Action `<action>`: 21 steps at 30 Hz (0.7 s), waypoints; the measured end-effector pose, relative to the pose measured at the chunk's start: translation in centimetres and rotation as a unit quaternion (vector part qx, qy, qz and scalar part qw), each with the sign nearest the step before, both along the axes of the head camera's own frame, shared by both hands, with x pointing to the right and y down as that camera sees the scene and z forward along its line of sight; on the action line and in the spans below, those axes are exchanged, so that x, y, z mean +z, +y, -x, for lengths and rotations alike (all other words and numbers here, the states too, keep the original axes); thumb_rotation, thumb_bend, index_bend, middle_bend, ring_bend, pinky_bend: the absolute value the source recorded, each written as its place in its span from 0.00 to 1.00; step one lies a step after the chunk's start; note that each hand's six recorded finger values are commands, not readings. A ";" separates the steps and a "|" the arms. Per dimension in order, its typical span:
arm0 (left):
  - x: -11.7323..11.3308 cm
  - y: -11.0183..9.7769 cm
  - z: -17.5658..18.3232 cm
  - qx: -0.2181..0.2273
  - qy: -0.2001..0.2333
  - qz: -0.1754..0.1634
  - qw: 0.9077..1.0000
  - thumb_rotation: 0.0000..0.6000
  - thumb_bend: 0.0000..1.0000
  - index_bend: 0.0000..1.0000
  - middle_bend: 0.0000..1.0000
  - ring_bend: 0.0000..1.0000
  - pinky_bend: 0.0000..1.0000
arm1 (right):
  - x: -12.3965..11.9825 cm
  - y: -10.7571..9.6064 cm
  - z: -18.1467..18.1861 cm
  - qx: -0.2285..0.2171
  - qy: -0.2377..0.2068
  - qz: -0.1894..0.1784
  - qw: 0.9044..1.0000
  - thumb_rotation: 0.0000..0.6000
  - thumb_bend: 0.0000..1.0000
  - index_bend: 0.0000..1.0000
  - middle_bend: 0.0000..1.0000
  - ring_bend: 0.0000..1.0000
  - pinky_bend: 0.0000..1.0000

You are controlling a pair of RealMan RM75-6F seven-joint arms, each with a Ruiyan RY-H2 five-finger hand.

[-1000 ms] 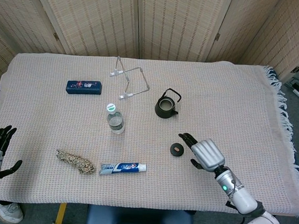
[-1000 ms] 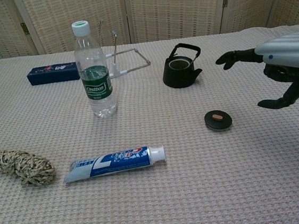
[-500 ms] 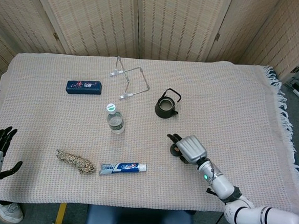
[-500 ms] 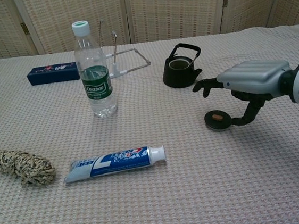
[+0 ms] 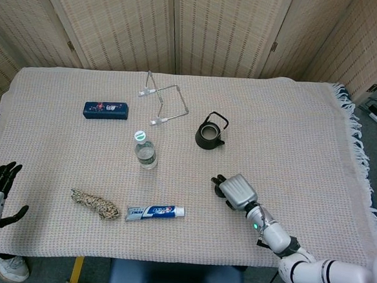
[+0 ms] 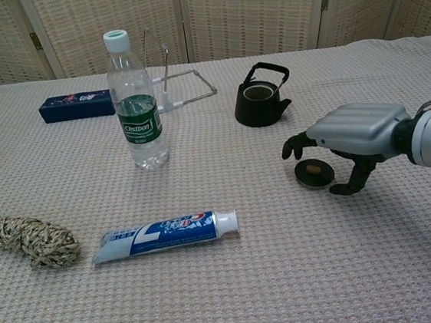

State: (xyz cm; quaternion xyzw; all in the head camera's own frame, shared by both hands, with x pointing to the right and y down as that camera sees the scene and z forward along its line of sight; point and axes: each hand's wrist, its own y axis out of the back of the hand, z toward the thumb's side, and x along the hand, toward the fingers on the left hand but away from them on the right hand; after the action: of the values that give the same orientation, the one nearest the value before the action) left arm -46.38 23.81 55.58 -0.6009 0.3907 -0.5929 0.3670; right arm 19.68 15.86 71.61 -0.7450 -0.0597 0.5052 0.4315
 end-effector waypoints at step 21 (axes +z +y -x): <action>0.4 0.3 0.5 -0.008 0.007 0.003 1.000 1.00 0.21 0.05 0.01 0.04 0.00 | 0.7 0.2 0.3 -0.011 0.009 -0.032 0.999 1.00 0.34 0.31 0.32 0.86 0.93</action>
State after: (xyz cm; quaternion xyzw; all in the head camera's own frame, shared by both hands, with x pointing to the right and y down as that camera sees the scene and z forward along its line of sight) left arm -46.85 24.13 55.98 -0.6028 0.3961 -0.5931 0.3577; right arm 19.34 16.02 72.27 -0.7271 -0.0640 0.5048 0.4609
